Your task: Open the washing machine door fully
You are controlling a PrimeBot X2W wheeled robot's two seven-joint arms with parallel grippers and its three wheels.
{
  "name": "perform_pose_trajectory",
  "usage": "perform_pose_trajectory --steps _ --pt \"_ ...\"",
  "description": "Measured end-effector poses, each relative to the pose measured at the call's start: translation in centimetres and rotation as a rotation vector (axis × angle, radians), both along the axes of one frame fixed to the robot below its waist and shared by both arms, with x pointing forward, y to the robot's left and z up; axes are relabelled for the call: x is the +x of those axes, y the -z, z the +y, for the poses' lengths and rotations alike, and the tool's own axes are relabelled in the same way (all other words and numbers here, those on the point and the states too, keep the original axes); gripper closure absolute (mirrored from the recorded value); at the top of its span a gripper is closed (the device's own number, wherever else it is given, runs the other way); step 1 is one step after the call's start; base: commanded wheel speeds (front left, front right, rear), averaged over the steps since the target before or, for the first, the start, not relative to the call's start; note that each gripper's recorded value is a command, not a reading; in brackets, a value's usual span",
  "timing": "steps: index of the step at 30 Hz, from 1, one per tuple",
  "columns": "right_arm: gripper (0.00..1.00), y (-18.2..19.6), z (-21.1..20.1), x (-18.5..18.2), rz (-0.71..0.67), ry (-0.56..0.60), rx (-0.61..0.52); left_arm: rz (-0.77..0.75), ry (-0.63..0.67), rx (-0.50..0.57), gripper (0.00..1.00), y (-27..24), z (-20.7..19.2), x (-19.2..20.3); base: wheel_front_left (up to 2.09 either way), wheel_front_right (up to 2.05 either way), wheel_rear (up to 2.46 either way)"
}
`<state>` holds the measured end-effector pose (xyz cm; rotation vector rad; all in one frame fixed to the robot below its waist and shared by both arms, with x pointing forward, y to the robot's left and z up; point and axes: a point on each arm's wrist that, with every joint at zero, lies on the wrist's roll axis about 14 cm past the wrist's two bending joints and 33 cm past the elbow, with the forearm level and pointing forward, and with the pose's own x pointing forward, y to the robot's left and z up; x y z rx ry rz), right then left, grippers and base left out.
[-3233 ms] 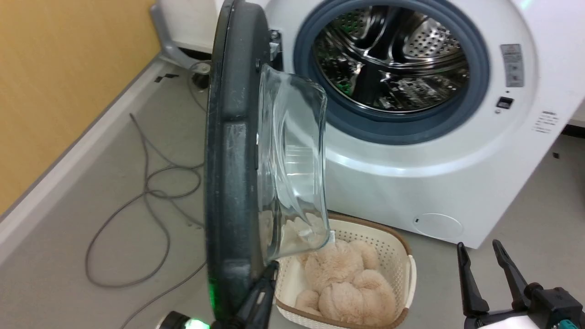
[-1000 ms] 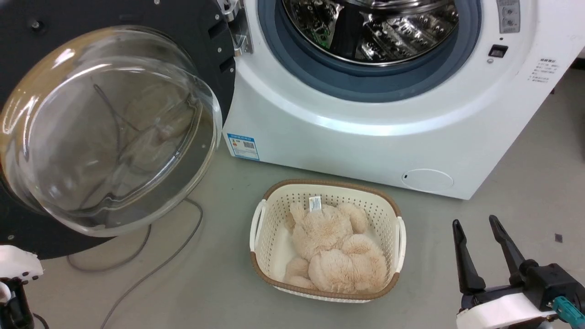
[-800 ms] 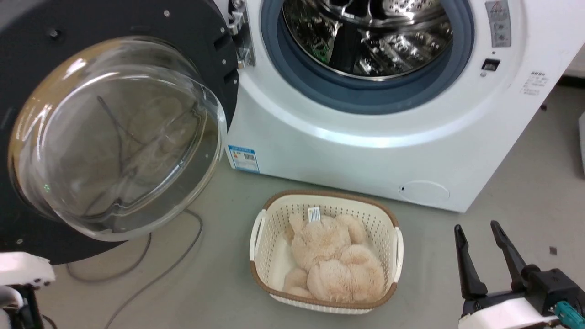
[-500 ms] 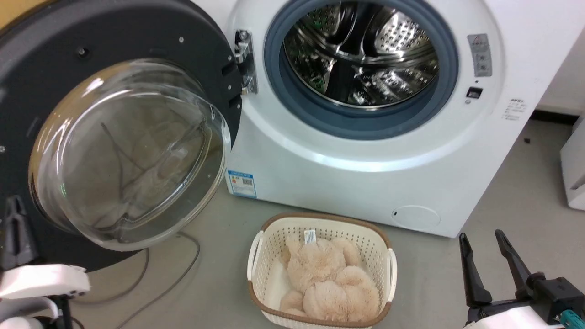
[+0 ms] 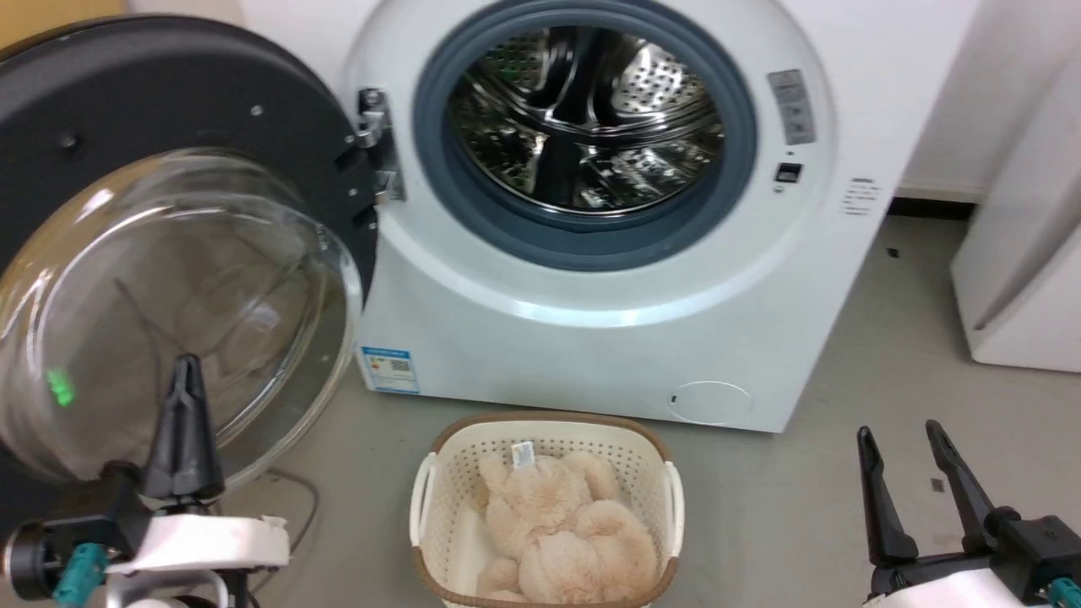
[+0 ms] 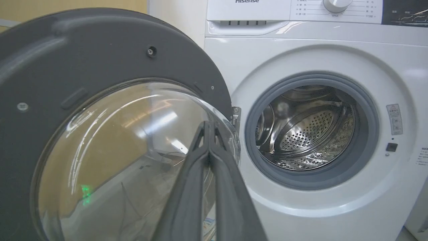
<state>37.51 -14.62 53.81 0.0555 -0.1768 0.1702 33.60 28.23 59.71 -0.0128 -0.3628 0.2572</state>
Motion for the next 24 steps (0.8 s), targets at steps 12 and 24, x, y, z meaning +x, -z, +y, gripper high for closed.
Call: perform_pose_trajectory --steps 12,24 --pt "0.00 -0.6 -3.0 -2.0 -0.021 0.090 0.002 0.091 0.191 -0.022 0.61 3.1 -6.6 2.3 0.00 0.00 0.00" --pt "0.00 -0.4 -3.6 -3.0 -0.017 0.112 0.005 0.159 0.269 -0.032 0.00 5.4 -9.5 2.8 0.00 0.00 0.00"
